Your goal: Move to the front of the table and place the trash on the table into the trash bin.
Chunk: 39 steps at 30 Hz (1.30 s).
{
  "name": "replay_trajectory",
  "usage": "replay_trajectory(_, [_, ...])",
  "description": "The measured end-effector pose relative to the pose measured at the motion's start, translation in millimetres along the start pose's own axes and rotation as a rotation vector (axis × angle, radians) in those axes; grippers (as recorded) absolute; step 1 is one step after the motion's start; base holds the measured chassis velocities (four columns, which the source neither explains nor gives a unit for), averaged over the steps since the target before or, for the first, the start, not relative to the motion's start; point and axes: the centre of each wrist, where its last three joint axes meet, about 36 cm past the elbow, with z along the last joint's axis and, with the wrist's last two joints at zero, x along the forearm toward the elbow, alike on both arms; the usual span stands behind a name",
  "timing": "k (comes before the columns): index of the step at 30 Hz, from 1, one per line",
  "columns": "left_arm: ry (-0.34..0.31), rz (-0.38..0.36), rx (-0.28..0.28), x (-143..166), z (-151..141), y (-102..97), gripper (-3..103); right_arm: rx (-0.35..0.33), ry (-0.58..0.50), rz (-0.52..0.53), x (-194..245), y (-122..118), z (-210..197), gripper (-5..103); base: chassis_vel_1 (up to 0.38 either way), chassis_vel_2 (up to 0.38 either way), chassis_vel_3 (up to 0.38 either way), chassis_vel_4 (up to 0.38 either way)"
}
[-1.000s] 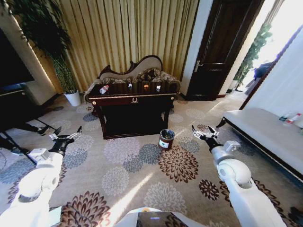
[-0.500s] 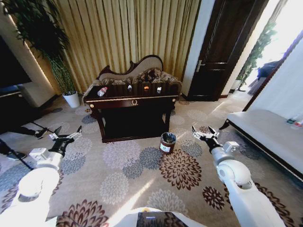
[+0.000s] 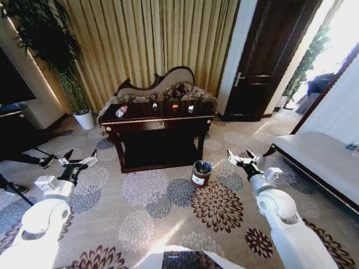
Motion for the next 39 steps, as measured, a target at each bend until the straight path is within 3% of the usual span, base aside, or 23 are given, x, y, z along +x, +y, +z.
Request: replay_trajectory(39, [0.035, 0.027, -0.003, 1.3, -0.9, -3.9, 100, -0.007, 0.008, 0.000, -1.2, 2.9, 4.8, 100, -0.129, 0.142, 0.131, -0.143])
